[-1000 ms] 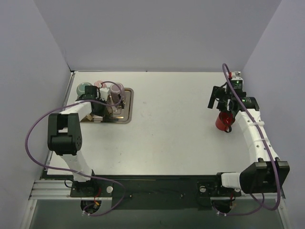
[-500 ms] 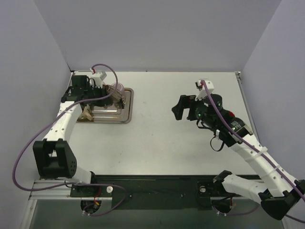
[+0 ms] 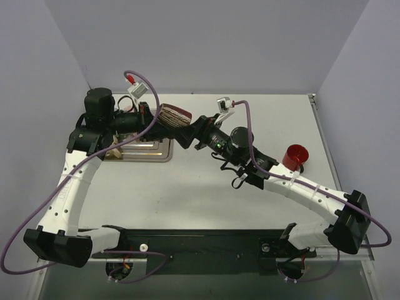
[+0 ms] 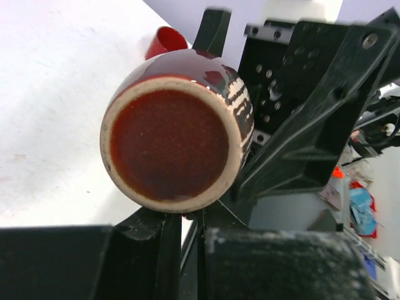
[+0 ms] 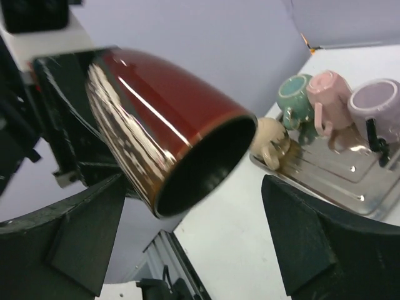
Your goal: Turn the mug right side up
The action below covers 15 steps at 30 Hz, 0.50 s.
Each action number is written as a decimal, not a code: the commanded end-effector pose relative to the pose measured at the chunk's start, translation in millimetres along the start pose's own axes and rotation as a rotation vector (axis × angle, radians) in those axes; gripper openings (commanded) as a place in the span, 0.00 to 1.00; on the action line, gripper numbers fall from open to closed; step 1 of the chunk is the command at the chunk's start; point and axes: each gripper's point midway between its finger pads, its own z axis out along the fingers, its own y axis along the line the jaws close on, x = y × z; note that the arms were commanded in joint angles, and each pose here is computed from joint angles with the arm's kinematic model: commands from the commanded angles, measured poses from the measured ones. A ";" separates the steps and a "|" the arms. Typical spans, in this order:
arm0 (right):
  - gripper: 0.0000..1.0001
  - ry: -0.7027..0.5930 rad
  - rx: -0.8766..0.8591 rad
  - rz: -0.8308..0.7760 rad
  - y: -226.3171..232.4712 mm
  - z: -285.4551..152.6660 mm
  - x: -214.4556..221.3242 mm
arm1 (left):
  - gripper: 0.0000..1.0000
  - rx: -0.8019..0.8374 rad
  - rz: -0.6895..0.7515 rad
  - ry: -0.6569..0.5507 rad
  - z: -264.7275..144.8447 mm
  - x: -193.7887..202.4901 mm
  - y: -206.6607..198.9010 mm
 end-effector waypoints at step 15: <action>0.00 -0.185 0.071 -0.120 26.4 -23.4 -86.2 | 0.86 -0.098 0.104 0.110 -4.7 27.5 8.3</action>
